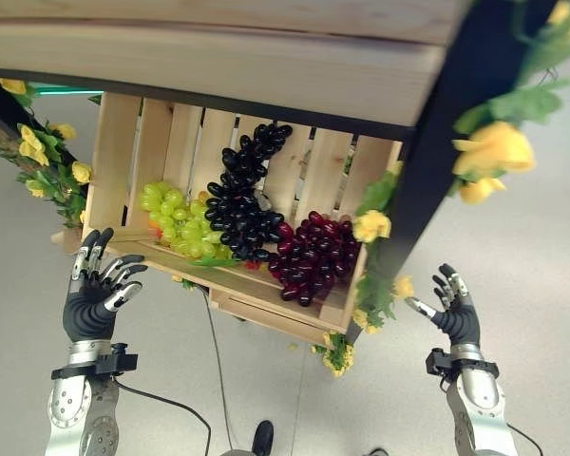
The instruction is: Pick up the fruits from the basket on one side to the basket on the other side
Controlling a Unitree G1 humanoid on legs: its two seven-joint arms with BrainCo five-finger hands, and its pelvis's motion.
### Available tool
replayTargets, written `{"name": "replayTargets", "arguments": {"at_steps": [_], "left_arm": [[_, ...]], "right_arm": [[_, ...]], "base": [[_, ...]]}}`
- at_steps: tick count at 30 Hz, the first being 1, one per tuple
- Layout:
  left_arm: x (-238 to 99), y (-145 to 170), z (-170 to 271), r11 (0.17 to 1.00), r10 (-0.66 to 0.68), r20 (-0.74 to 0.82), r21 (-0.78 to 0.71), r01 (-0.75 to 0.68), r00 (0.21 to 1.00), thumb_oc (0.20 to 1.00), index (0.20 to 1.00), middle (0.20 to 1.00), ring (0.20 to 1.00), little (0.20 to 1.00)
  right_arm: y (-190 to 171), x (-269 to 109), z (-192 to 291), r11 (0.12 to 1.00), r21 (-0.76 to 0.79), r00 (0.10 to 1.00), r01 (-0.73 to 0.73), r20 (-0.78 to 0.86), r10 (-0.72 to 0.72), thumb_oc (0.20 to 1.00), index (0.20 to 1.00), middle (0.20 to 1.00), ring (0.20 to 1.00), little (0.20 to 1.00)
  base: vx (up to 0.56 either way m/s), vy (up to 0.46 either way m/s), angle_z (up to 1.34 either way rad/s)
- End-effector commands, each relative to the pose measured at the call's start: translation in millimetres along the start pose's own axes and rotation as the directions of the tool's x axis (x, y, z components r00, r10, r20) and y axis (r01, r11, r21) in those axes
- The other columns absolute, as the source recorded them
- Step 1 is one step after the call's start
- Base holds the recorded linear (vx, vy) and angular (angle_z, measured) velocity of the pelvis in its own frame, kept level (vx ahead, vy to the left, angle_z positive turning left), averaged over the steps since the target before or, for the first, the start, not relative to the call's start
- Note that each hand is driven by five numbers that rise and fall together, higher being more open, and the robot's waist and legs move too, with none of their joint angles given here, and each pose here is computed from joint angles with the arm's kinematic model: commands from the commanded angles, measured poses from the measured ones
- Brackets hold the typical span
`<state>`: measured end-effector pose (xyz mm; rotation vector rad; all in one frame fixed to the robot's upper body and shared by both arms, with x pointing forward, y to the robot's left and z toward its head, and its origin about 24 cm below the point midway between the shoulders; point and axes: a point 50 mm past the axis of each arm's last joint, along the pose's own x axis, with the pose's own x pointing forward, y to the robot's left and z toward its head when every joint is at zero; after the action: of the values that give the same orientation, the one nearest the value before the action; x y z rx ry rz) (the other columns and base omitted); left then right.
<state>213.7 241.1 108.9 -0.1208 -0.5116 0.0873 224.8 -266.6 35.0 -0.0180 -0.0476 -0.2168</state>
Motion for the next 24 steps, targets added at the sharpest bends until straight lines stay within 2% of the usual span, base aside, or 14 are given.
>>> {"name": "replayTargets", "arguments": {"at_steps": [1,12,17,24], "left_arm": [[-34,26,-12,0.992,0.065,-0.174,0.122,-0.044,0.983,1.0,1.0,1.0,1.0,1.0],[-45,48,4,0.93,0.064,-0.218,0.367,0.021,0.974,1.0,1.0,1.0,1.0,1.0],[-56,58,7,0.911,0.102,-0.241,0.412,0.006,0.965,1.0,1.0,1.0,1.0,1.0],[-59,52,1,0.921,0.091,-0.258,0.39,0.017,0.962,1.0,1.0,1.0,1.0,1.0]], "right_arm": [[-2,5,27,1.0,0.014,0.991,-0.024,0.132,0.022,1.0,1.0,1.0,1.0,1.0],[25,-9,-8,0.991,0.105,0.996,-0.081,-0.015,0.083,1.0,1.0,1.0,1.0,1.0],[29,-16,-19,0.987,0.095,0.988,-0.128,-0.072,0.135,1.0,1.0,1.0,1.0,1.0],[22,-18,-18,0.99,0.081,0.989,-0.119,-0.074,0.125,1.0,1.0,1.0,1.0,1.0]], "base": [[-0.08,0.156,0.18],[-0.1,0.149,-0.12],[0.04,0.041,-0.19],[0.03,0.004,0.1]]}}
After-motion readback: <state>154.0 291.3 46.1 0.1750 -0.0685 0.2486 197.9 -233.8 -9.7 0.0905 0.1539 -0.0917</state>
